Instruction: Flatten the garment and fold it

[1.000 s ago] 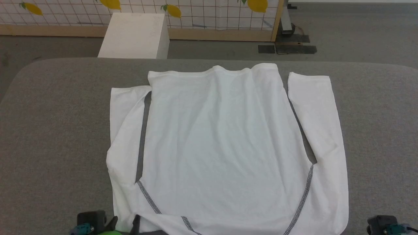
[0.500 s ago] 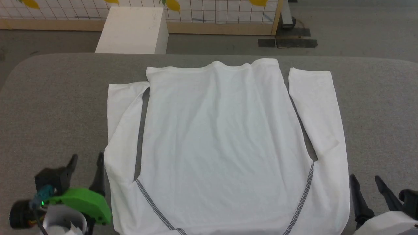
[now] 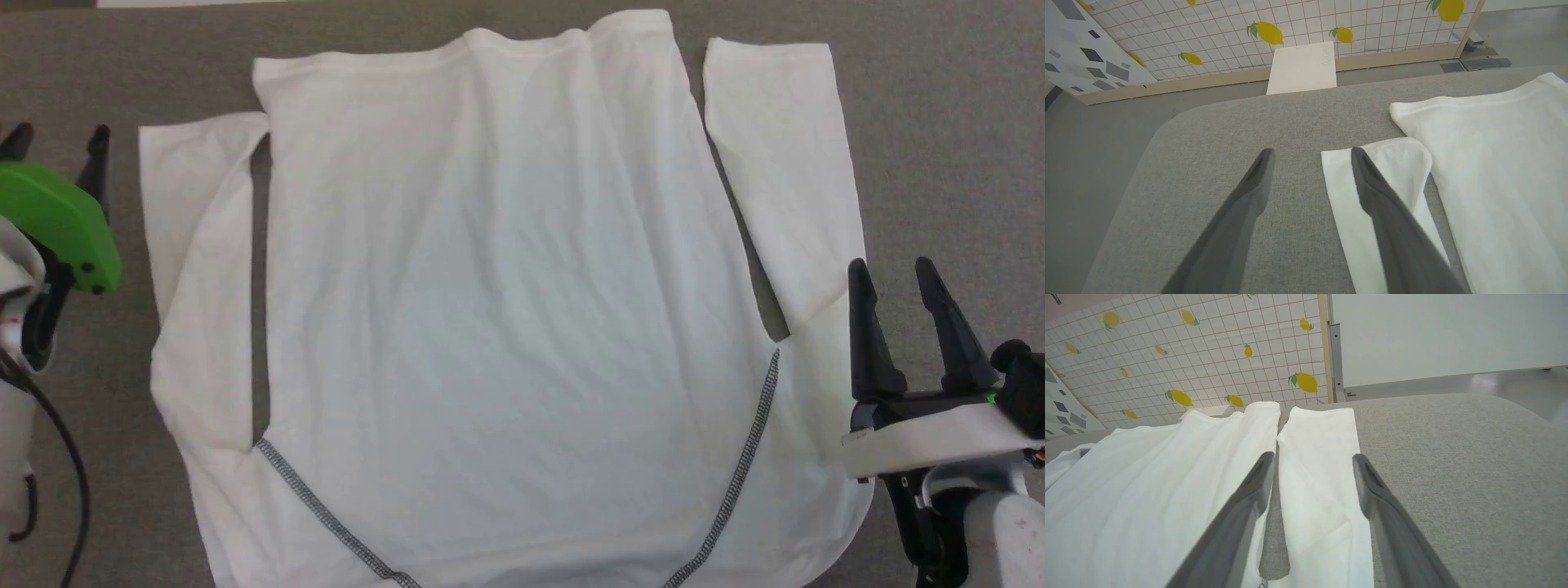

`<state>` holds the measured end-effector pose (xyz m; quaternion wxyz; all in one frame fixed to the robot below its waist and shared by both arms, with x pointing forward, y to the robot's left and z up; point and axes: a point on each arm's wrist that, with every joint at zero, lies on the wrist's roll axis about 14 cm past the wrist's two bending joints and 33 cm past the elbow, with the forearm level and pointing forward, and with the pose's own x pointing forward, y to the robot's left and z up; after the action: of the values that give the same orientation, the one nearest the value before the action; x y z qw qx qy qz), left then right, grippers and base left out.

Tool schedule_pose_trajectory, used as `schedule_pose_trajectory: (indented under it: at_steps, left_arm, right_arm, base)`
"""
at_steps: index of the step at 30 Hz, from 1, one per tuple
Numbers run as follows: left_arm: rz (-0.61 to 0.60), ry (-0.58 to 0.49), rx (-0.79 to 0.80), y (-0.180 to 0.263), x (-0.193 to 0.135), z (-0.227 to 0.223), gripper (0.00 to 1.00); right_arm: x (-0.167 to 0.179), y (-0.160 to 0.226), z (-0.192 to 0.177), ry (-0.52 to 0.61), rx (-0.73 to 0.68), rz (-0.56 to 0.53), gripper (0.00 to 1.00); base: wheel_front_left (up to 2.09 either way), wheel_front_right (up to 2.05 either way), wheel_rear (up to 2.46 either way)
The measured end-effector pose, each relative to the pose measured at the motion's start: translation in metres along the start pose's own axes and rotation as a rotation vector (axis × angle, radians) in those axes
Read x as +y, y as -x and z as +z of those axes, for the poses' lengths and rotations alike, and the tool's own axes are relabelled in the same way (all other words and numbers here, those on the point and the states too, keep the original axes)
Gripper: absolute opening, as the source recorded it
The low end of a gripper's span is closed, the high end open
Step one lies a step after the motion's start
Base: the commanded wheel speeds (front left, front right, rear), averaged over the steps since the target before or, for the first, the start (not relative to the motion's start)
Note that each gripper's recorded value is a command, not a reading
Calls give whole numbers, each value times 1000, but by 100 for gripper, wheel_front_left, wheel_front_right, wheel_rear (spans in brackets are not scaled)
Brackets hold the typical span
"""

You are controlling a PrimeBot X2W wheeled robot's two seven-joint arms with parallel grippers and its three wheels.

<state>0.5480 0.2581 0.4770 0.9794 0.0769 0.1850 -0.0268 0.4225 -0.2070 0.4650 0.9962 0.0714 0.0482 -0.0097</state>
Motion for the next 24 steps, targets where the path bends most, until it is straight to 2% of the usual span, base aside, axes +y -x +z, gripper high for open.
schedule_pose_trajectory:
  at_steps: [6, 12, 16, 17, 18, 19, 24]
  left_arm:
    - [-1, 57, 237, -38, -1, -45, 100]
    - [-29, 156, 412, -62, -23, -81, 100]
    - [2, 188, 482, -70, -24, -90, 100]
    - [3, 202, 506, -71, -25, -93, 91]
    - [-3, 220, 528, -71, -27, -94, 5]
    - [-11, 232, 541, -71, -29, -94, 0]
    - [-11, 213, 496, -62, -30, -90, 0]
  right_arm:
    - [-11, -10, -19, 3, 37, -29, 100]
    - [-27, -8, -41, 11, 99, -75, 100]
    - [-34, -7, -50, 19, 126, -95, 100]
    - [-36, -6, -52, 21, 132, -100, 100]
    - [-38, -5, -53, 22, 137, -105, 100]
    - [-39, -4, -54, 23, 139, -109, 100]
    - [-40, -1, -53, 23, 138, -112, 100]
  base:
    - [0, 0, 0]
    - [0, 0, 0]
    - [0, 0, 0]
    - [0, 0, 0]
    - [0, 0, 0]
    - [0, 0, 0]
    - [0, 0, 0]
